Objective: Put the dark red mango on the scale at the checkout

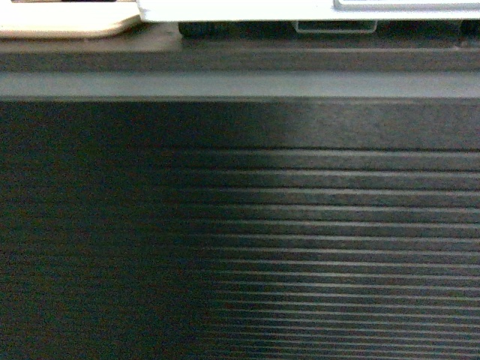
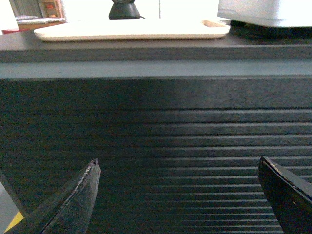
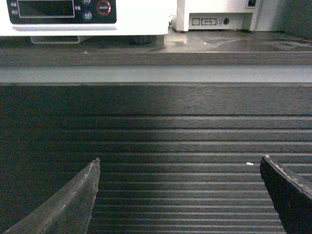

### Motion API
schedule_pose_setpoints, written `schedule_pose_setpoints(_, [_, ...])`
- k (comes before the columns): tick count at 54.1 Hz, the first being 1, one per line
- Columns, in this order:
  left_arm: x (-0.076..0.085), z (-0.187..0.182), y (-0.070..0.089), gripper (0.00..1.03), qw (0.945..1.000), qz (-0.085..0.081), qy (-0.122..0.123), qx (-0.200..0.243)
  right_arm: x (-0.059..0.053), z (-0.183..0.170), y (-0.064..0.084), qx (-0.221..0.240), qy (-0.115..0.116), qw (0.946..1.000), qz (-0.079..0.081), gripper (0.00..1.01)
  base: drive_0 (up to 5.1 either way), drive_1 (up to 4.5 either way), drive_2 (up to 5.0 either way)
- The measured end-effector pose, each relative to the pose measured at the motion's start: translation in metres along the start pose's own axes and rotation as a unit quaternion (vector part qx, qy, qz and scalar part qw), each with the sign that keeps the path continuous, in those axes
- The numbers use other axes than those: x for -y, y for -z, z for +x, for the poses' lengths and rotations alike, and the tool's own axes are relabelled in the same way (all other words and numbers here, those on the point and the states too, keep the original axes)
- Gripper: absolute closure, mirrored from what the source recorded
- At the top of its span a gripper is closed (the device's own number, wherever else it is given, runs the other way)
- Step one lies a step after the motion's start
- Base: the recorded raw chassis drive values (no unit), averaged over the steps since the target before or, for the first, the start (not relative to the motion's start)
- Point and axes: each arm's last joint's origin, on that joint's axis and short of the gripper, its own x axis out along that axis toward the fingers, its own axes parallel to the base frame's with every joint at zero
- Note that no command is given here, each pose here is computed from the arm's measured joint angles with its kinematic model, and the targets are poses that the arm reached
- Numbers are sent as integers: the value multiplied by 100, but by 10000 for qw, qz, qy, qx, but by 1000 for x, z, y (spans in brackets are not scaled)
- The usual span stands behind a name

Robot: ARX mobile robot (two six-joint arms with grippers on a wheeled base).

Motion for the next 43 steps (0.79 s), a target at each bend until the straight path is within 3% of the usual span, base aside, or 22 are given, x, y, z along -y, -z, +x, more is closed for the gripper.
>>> schedule_pose_setpoints(43, [0, 0, 0, 5, 10000, 0, -2, 2, 0, 0, 0, -6, 4, 10000, 6, 3, 0, 0, 0])
